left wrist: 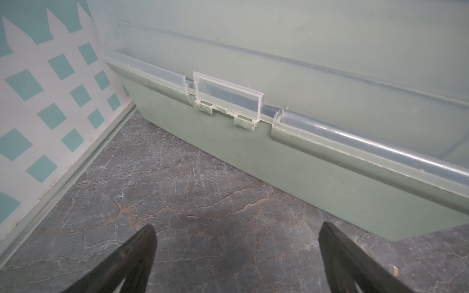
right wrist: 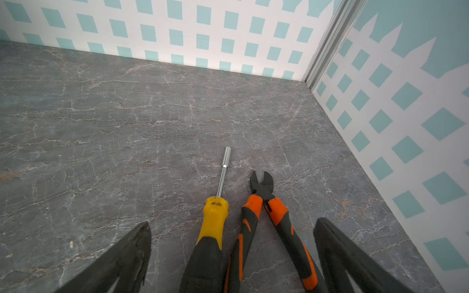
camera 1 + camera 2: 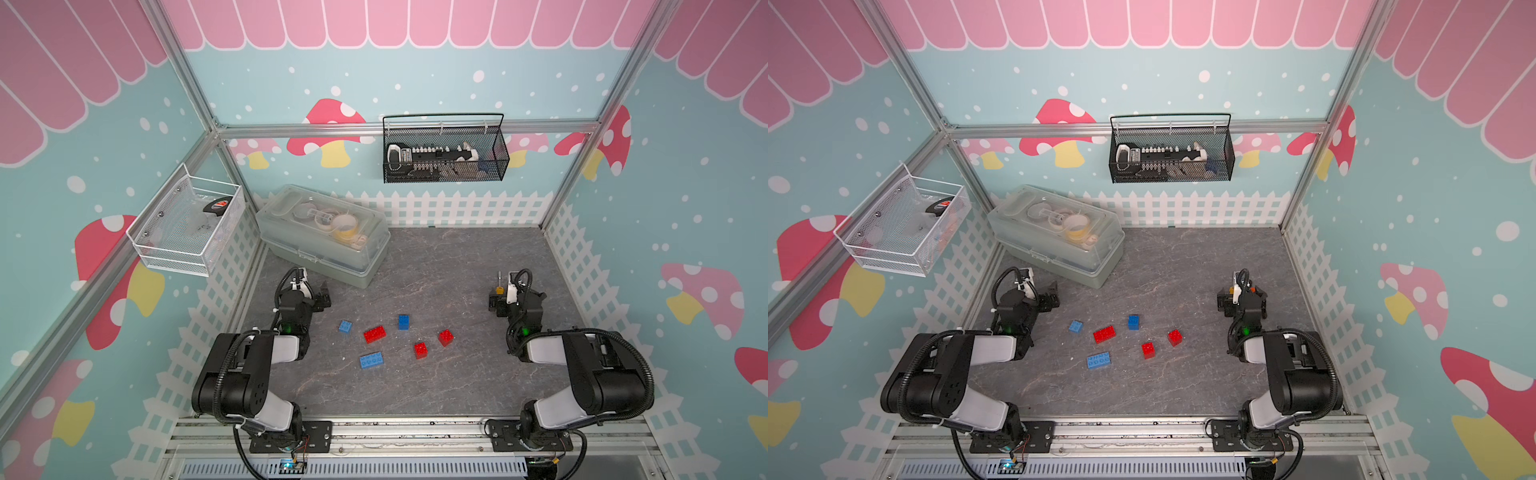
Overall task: Assemble a giraffe with lego
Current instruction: Pick up the lego brick from the center of the board.
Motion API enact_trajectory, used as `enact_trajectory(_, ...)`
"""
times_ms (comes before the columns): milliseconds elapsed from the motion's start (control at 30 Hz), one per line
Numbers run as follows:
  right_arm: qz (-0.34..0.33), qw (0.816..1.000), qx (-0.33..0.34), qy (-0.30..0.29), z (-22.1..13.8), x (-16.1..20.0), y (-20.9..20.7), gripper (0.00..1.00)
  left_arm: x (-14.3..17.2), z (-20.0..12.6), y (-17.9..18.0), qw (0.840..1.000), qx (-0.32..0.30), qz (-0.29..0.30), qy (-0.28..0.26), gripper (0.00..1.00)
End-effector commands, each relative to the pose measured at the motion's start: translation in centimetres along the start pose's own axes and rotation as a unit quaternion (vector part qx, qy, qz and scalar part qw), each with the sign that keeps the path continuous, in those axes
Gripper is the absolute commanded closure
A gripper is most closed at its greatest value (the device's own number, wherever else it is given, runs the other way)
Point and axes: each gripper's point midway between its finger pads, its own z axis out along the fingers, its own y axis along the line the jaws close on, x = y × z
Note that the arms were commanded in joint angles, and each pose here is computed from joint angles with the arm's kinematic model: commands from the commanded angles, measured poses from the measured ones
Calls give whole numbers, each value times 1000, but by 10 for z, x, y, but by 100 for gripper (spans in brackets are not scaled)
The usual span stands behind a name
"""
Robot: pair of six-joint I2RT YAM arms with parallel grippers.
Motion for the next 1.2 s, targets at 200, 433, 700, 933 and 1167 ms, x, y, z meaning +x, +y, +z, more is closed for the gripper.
enact_trajectory(200, 4, 1000, 3, 11, -19, -55, -2, 1, -43, 2, -12, 998, -19, 39, 40, 1)
enact_trajectory(433, -9, 998, -19, 52, -50, -80, 40, 1, -84, -6, -38, 993, -46, -23, 109, 0)
enact_trajectory(700, -16, 992, -86, 86, -93, -82, 100, 1, -84, -49, -87, 981, 0, -8, 196, 1)
enact_trajectory(933, -41, 981, -119, 144, -129, -70, 149, 1, -77, -91, -98, 972, 67, -20, 226, 1)
enact_trajectory(1167, -65, 968, -176, 165, -169, -58, 212, 1, -67, -118, -97, 964, 95, -23, 246, 1)
